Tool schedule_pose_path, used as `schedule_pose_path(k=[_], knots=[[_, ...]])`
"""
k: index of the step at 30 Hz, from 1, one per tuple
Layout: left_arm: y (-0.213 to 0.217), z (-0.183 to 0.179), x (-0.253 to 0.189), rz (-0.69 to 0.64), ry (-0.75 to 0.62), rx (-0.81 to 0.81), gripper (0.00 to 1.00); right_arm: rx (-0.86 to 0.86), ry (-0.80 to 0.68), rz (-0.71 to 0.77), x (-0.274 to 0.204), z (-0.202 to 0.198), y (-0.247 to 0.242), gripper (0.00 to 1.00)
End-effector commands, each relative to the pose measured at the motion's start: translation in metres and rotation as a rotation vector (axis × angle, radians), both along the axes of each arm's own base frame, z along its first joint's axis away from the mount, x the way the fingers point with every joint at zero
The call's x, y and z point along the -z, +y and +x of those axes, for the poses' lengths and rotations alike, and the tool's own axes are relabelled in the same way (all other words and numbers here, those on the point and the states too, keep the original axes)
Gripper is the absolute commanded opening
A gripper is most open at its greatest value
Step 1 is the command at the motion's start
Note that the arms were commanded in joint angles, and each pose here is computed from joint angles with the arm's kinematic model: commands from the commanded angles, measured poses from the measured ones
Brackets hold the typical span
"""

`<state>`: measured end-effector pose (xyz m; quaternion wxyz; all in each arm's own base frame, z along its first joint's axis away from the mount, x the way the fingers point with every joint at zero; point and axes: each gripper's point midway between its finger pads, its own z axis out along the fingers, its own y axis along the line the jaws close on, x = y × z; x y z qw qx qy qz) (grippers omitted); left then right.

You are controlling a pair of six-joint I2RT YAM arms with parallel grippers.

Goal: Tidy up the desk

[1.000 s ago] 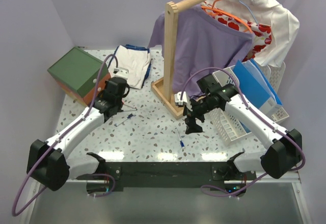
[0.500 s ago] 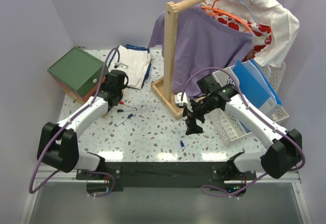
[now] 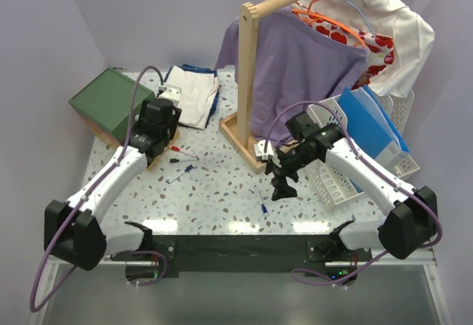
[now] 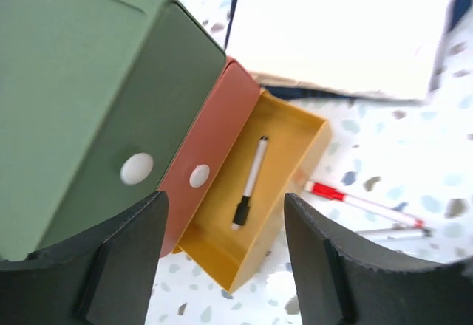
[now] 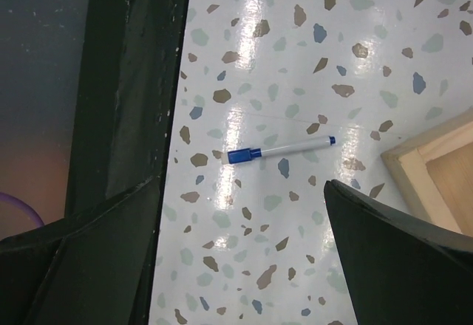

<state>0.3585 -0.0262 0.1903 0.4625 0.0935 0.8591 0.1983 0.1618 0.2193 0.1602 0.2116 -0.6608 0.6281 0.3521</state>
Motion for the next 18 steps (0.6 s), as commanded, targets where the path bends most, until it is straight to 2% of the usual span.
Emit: schedule_pose_path(k=[1,3,4,7,8,12,14,18], knots=[[-0.029,-0.018,-0.046,-0.24,-0.148,0.134,0.73,-0.074,0.002,0.045,0.004,-0.01,0.003,0.99],[-0.036,-0.034,-0.063,-0.309,-0.227,0.193,0.78,-0.101,-0.006,0.041,0.01,-0.013,0.003,0.99],[-0.045,-0.043,-0.051,-0.373,-0.215,0.224,0.81,-0.133,-0.017,0.029,0.015,-0.018,0.003,0.99],[-0.056,-0.066,-0.052,-0.493,-0.284,0.288,0.87,-0.282,-0.082,-0.013,0.033,-0.037,0.001,0.99],[-0.059,-0.071,-0.053,-0.517,-0.302,0.313,0.87,-0.311,-0.132,-0.079,0.043,-0.034,-0.004,0.99],[-0.063,-0.088,-0.043,-0.585,-0.354,0.351,0.88,-0.392,-0.172,-0.264,0.079,-0.042,-0.002,0.99],[-0.058,-0.092,-0.042,-0.583,-0.379,0.33,0.88,-0.331,-0.205,-0.339,0.089,-0.034,-0.001,0.99],[-0.051,-0.093,-0.044,-0.569,-0.39,0.301,0.88,-0.202,-0.23,-0.397,0.102,-0.03,0.014,0.99]])
